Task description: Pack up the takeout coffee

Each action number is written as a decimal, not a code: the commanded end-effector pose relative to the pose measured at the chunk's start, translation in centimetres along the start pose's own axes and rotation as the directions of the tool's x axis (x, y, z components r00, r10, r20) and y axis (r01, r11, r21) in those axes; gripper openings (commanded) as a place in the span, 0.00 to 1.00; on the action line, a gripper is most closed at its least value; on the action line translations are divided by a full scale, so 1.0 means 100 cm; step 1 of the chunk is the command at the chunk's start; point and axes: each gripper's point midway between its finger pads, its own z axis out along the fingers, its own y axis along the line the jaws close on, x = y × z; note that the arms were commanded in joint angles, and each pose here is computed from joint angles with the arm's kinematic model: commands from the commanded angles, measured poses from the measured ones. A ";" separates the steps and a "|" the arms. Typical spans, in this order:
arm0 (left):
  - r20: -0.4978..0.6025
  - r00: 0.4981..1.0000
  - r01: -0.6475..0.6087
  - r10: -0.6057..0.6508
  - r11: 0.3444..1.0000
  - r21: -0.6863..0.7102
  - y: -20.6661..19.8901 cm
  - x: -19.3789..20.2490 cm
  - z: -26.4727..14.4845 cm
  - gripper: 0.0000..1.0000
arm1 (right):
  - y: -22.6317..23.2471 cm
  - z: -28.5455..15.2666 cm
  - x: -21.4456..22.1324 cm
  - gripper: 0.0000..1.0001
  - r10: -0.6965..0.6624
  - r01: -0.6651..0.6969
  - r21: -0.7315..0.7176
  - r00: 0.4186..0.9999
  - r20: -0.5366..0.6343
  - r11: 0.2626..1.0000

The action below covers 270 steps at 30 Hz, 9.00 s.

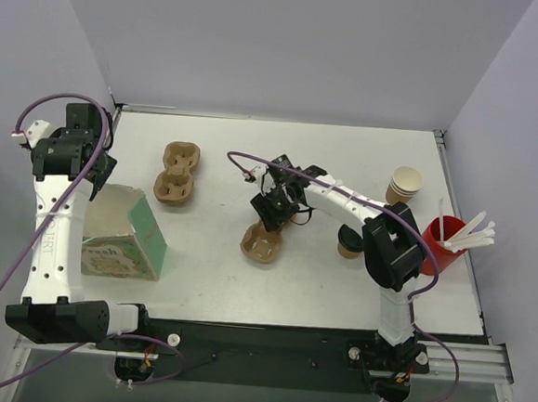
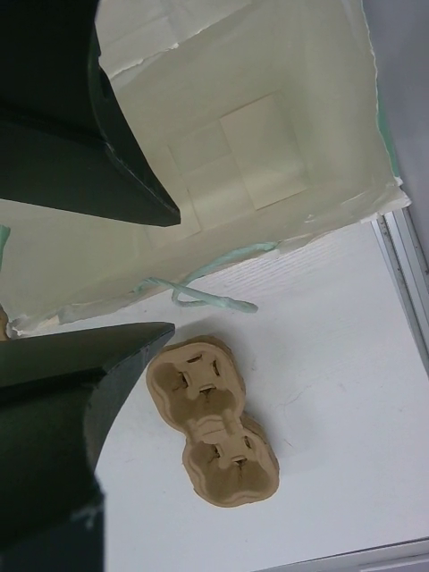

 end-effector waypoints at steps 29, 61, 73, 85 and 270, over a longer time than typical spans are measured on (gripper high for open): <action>-0.028 0.999 -0.046 0.046 0.999 0.016 -0.002 0.005 0.003 0.67 | 0.017 0.008 0.002 0.59 -0.022 0.021 -0.086 1.000 -0.011 0.996; -0.006 0.988 -0.156 0.156 0.985 -0.073 0.002 0.011 0.034 0.61 | 0.025 -0.024 -0.019 0.33 -0.047 0.049 -0.022 0.996 0.078 0.999; -0.023 0.953 -0.302 0.302 0.953 -0.002 -0.022 0.024 0.031 0.08 | 0.015 -0.065 -0.036 0.29 -0.032 0.020 0.074 0.985 0.169 0.997; -0.048 0.772 -0.592 0.634 0.743 0.312 -0.048 0.093 -0.050 0.00 | -0.020 -0.148 -0.057 0.28 0.148 -0.198 0.172 0.953 0.266 0.965; 0.535 0.355 -0.485 0.766 -0.338 0.806 -0.164 0.216 -0.226 0.00 | 0.011 -0.170 -0.086 0.29 0.042 -0.210 0.172 0.740 0.671 0.962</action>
